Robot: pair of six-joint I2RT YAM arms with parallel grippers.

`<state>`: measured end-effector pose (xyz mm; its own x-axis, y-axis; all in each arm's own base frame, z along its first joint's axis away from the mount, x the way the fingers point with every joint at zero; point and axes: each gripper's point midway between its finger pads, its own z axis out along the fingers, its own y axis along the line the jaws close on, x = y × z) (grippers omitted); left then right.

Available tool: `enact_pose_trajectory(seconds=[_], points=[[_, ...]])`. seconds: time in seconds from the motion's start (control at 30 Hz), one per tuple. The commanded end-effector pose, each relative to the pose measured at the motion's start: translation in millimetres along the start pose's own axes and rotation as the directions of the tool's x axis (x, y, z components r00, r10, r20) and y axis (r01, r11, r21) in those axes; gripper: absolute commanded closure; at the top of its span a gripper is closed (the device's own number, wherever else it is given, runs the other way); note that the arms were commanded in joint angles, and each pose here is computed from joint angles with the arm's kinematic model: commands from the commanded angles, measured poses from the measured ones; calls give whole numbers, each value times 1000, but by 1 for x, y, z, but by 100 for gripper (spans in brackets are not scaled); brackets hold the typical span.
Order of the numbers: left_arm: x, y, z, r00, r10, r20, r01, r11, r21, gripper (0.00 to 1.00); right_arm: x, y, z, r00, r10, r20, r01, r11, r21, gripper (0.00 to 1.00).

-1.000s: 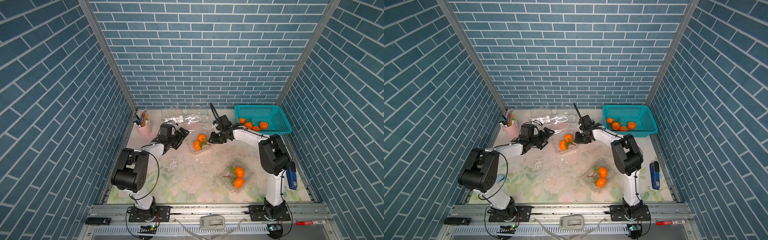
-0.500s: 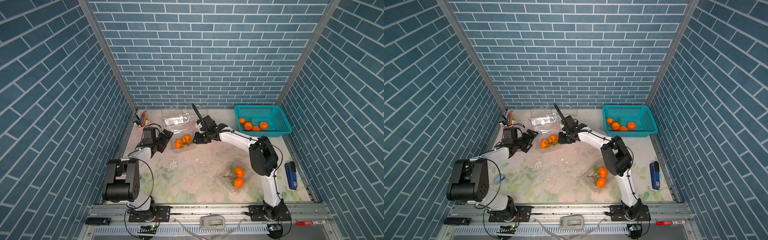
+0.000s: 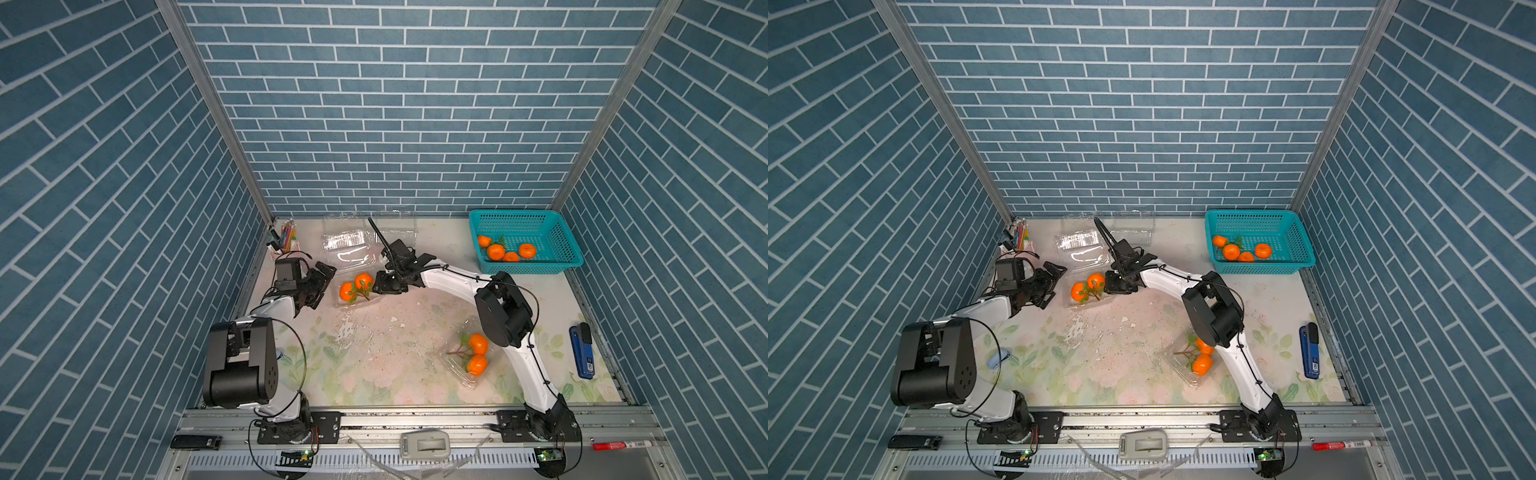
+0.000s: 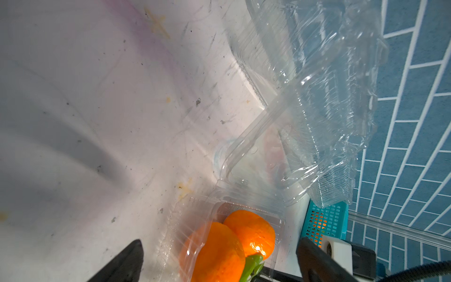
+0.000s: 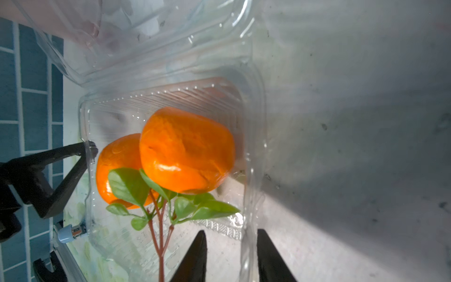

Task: Take oranges out of containers
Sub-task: Move the packing box to the center of the board, then pick up the orange from the packing box.

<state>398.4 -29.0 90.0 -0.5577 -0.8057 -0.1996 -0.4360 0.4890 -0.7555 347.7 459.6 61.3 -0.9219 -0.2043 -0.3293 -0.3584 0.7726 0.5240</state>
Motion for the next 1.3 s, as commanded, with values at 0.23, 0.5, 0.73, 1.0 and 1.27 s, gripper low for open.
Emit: enact_pose_trajectory(seconds=[0.23,0.5,0.73,1.0,1.27], points=[[-6,-16,-14,999,41,6,-41,999,27,1,-19,17,-76,988,-101,114,93,993,78,44],[15,-18,-42,996,87,-8,-86,995,48,1,-17,45,-79,987,-130,98,133,991,-22,41],[51,-5,-37,992,78,-98,-70,994,82,1,7,64,-45,990,-143,2,142,986,-89,51],[72,6,-23,989,38,-143,-24,995,99,1,27,55,-6,990,-111,-87,103,990,-95,57],[80,10,-16,987,38,-156,-24,996,89,1,32,50,11,989,-95,-117,84,992,-92,60]])
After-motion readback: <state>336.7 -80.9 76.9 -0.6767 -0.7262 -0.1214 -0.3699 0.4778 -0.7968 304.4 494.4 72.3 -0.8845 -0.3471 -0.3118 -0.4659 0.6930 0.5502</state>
